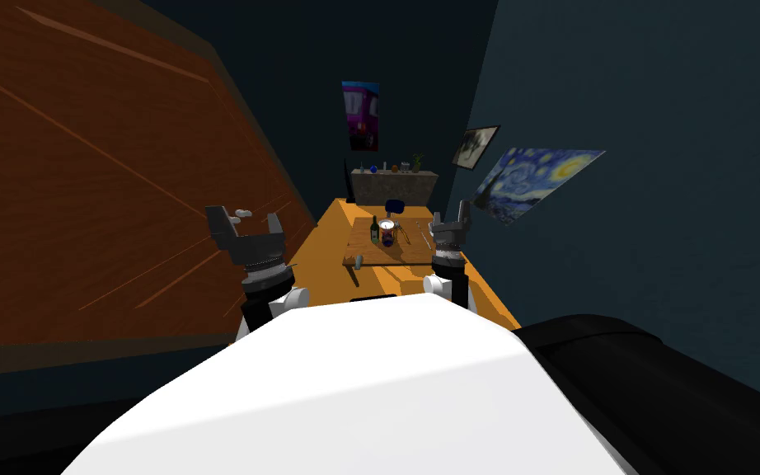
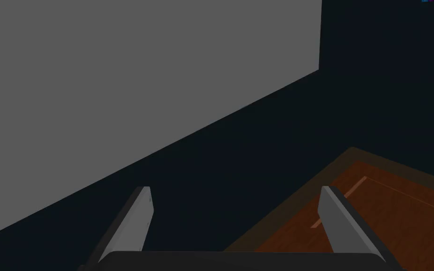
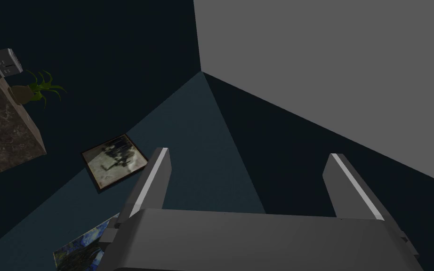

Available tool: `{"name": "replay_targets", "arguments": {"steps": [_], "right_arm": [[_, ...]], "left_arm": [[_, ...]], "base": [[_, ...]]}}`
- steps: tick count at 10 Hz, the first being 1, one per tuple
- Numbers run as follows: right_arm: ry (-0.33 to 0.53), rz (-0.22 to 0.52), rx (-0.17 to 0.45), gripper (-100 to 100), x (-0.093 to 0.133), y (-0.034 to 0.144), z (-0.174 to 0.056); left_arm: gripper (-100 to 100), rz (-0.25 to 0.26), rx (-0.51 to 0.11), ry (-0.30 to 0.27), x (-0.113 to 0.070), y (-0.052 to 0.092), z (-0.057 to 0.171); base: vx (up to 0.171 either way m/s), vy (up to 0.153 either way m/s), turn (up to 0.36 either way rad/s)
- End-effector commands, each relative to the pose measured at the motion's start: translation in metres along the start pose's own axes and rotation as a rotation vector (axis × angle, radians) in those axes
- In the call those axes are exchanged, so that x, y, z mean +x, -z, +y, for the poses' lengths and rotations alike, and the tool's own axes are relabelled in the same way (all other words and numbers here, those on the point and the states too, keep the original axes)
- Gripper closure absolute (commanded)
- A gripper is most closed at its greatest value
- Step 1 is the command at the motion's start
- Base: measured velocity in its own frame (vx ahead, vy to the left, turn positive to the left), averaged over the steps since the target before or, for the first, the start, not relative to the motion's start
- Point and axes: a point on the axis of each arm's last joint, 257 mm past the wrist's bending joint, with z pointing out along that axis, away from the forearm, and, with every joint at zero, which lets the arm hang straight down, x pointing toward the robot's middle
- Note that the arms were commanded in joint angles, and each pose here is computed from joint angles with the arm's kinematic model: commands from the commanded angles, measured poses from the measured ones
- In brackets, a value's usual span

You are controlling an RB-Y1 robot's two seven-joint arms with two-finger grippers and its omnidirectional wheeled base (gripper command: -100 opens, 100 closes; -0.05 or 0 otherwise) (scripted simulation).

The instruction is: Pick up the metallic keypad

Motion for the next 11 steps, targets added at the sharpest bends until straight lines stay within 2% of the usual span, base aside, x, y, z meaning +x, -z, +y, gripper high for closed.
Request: {"name": "replay_targets", "arguments": {"steps": [1,3,6,7,9,10,11], "right_arm": [[0.0,0.0,0.0,0,0.0,0.0,0.0],[0.0,0.0,0.0,0,0.0,0.0,0.0],[0.0,0.0,0.0,0,0.0,0.0,0.0],[0.0,0.0,0.0,0,0.0,0.0,0.0],[0.0,0.0,0.0,0,0.0,0.0,0.0],[0.0,0.0,0.0,0,0.0,0.0,0.0],[0.0,0.0,0.0,0,0.0,0.0,0.0]], "left_arm": [[-100,0.017,-0.025,0.035,0.0,-0.003,0.013],[-100,0.026,-0.064,0.088,-0.002,-0.007,0.032],[-100,0.023,-0.152,0.193,-0.01,-0.015,0.074],[-100,0.022,-0.155,0.198,-0.01,-0.015,0.074],[-100,0.008,-0.224,0.278,-0.017,-0.022,0.107],[-100,0.004,-0.238,0.287,-0.017,-0.02,0.111],[-100,-0.01,-0.28,0.334,-0.022,-0.023,0.131]], "base": [[-0.012,0.01,-0.039],[-0.024,0.035,-0.044],[-0.025,0.033,-0.061],[-0.015,0.02,-0.027],[-0.021,0.022,-0.06],[-0.02,0.021,-0.031],[-0.021,0.017,-0.049]]}}
